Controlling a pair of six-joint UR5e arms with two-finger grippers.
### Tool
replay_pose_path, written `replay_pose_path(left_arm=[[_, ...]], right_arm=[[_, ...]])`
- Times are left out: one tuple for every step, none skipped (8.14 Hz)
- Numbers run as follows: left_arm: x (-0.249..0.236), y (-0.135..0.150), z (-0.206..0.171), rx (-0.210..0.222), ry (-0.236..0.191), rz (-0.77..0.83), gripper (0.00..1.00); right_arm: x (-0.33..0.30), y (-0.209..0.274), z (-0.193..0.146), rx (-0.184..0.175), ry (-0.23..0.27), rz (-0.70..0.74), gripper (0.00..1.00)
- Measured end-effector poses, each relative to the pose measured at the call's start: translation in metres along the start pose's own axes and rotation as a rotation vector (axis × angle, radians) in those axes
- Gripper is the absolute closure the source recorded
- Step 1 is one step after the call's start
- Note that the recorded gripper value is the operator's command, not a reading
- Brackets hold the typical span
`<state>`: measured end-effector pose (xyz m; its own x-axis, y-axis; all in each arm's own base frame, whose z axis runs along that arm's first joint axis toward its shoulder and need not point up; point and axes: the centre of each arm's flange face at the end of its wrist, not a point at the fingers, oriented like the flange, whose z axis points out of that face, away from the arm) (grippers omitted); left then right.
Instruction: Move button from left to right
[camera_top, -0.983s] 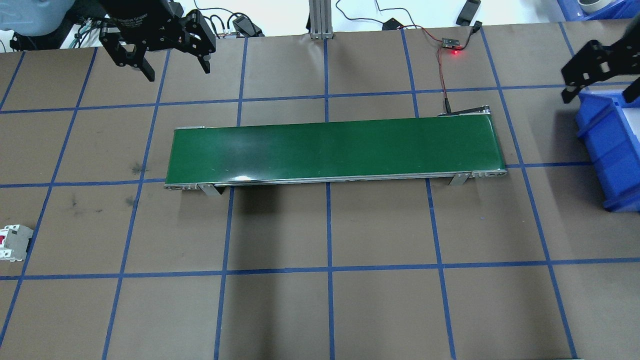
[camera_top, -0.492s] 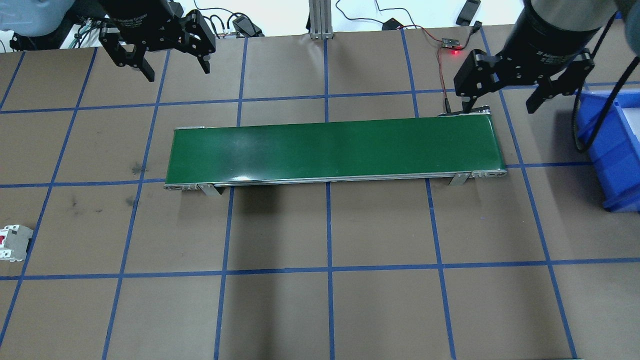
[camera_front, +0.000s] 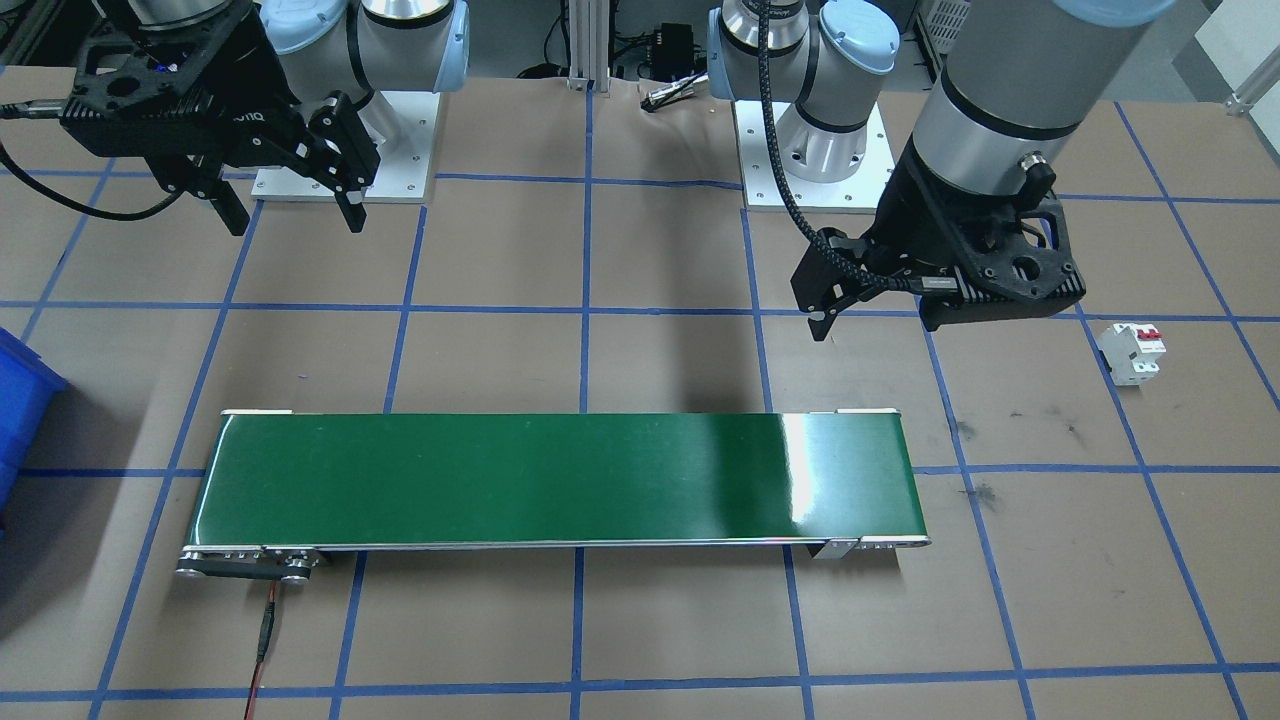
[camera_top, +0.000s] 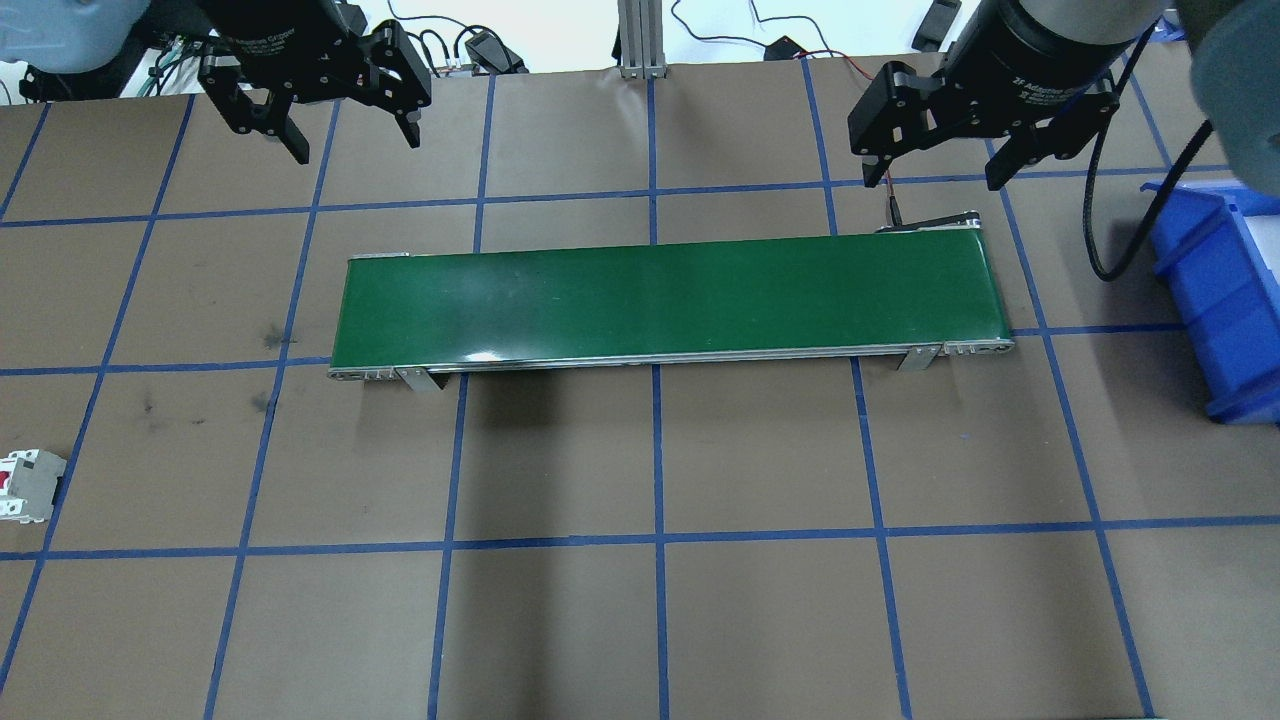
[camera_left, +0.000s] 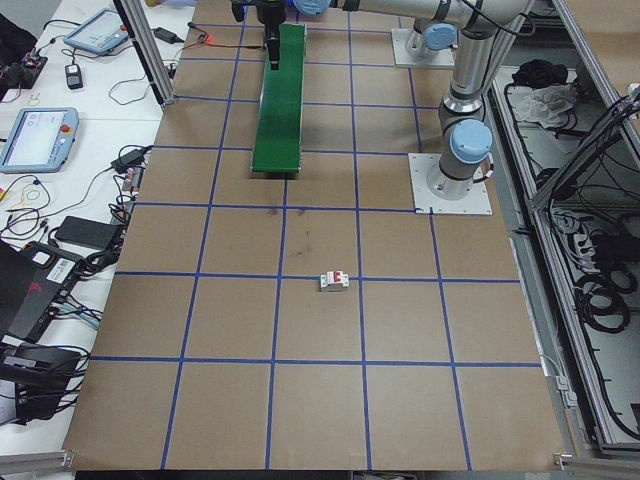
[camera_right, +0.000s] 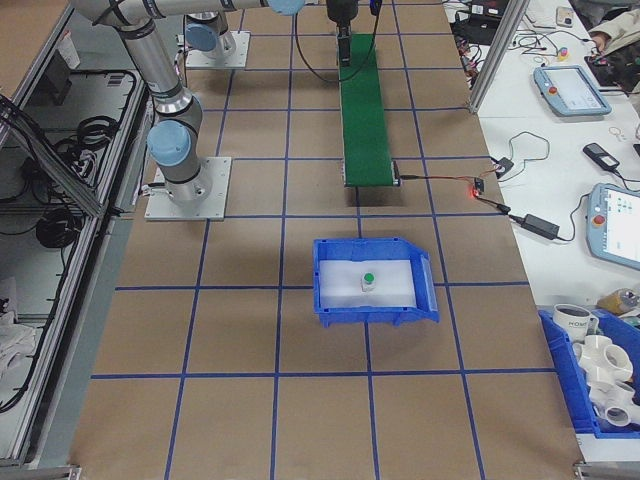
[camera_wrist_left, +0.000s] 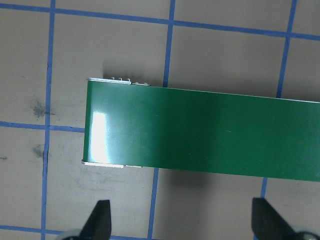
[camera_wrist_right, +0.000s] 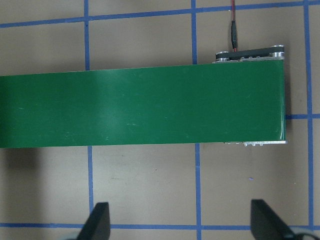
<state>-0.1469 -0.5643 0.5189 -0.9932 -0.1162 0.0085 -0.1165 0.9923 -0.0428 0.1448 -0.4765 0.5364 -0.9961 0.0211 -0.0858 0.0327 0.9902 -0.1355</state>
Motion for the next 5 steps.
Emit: replay_pose_path(left_arm=[[0.0000,0.0000,0.0000,0.000,0.000,0.001,0.00],[0.0000,0.0000,0.0000,0.000,0.000,0.001,0.00],[0.0000,0.0000,0.0001,0.000,0.000,0.001,0.00],[0.0000,0.0000,0.0000,0.000,0.000,0.001,0.00],[0.0000,0.0000,0.0000,0.000,0.000,0.001,0.00]], right_arm=[[-0.0003,-0.0002,0.0003,0.001,-0.001,-0.001,0.00],[0.0000,-0.0003,0.0010,-0.001,-0.001,-0.001,0.00],[0.0007,-0.0004,0.0019,-0.004,0.001,0.001,0.00],[0.0011,-0.0005,0.0023,-0.006,0.003,0.002,0.00],[0.0014,-0.0005,0.0026,-0.008,0.003,0.003,0.00]])
